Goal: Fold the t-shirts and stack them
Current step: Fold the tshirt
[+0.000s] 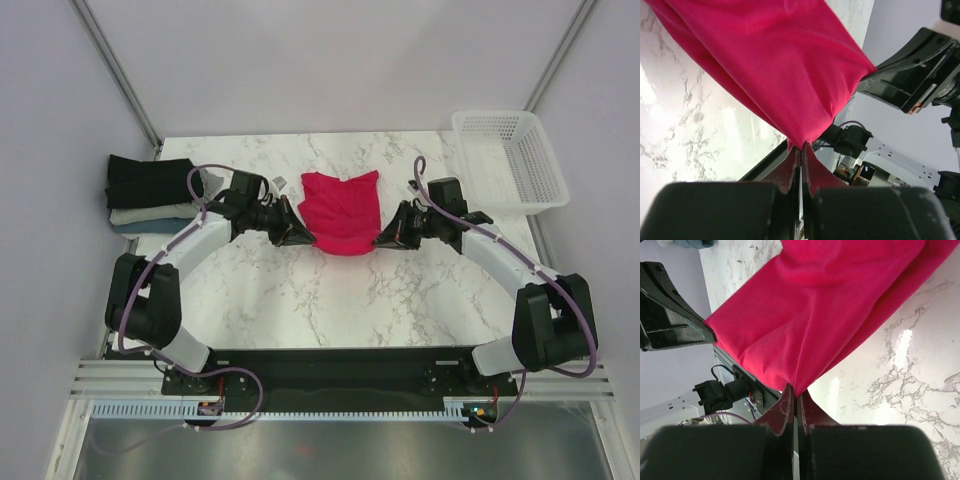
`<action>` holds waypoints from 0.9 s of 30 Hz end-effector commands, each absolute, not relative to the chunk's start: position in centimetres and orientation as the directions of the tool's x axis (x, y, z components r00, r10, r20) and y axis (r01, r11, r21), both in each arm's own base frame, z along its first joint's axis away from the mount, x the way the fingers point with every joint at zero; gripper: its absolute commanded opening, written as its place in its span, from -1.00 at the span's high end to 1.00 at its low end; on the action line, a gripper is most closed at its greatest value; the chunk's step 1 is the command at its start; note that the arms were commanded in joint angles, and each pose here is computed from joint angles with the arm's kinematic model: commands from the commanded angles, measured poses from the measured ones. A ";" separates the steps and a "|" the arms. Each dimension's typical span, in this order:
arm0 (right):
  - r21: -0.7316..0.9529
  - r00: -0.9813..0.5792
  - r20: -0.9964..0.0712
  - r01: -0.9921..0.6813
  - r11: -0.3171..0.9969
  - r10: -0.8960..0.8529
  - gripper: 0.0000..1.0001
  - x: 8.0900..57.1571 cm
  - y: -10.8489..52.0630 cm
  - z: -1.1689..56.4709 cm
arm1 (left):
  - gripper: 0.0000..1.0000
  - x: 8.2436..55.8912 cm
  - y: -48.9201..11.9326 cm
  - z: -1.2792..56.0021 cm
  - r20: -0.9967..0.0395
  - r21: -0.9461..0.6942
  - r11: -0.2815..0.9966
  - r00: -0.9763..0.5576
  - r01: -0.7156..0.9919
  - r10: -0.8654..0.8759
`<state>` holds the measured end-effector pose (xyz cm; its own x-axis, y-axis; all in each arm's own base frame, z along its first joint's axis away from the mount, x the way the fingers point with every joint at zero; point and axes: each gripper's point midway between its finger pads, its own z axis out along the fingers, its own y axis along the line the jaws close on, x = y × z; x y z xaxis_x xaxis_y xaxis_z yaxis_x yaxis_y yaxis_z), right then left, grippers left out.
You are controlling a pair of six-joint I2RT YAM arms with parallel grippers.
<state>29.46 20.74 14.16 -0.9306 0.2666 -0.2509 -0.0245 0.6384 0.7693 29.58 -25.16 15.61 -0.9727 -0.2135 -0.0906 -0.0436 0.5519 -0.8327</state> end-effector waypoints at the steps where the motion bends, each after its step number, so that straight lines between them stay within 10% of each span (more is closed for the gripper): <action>1: 0.761 -0.910 -0.334 -0.108 0.640 0.244 1.00 30.0 21.0 17.3 | 0.96 28.3 -24.9 16.9 -0.124 -0.820 0.572 -0.976 -0.001 -0.180; 12: 0.764 -0.893 -0.360 -0.117 0.634 0.269 1.00 35.5 22.3 15.9 | 0.96 37.0 -23.8 16.3 -0.215 -0.809 0.588 -0.937 0.013 -0.275; 27: 0.689 -0.751 -0.562 -0.193 0.699 0.346 1.00 55.3 22.2 14.7 | 0.92 56.4 -23.4 14.4 -0.502 -0.718 0.675 -0.798 0.169 -0.334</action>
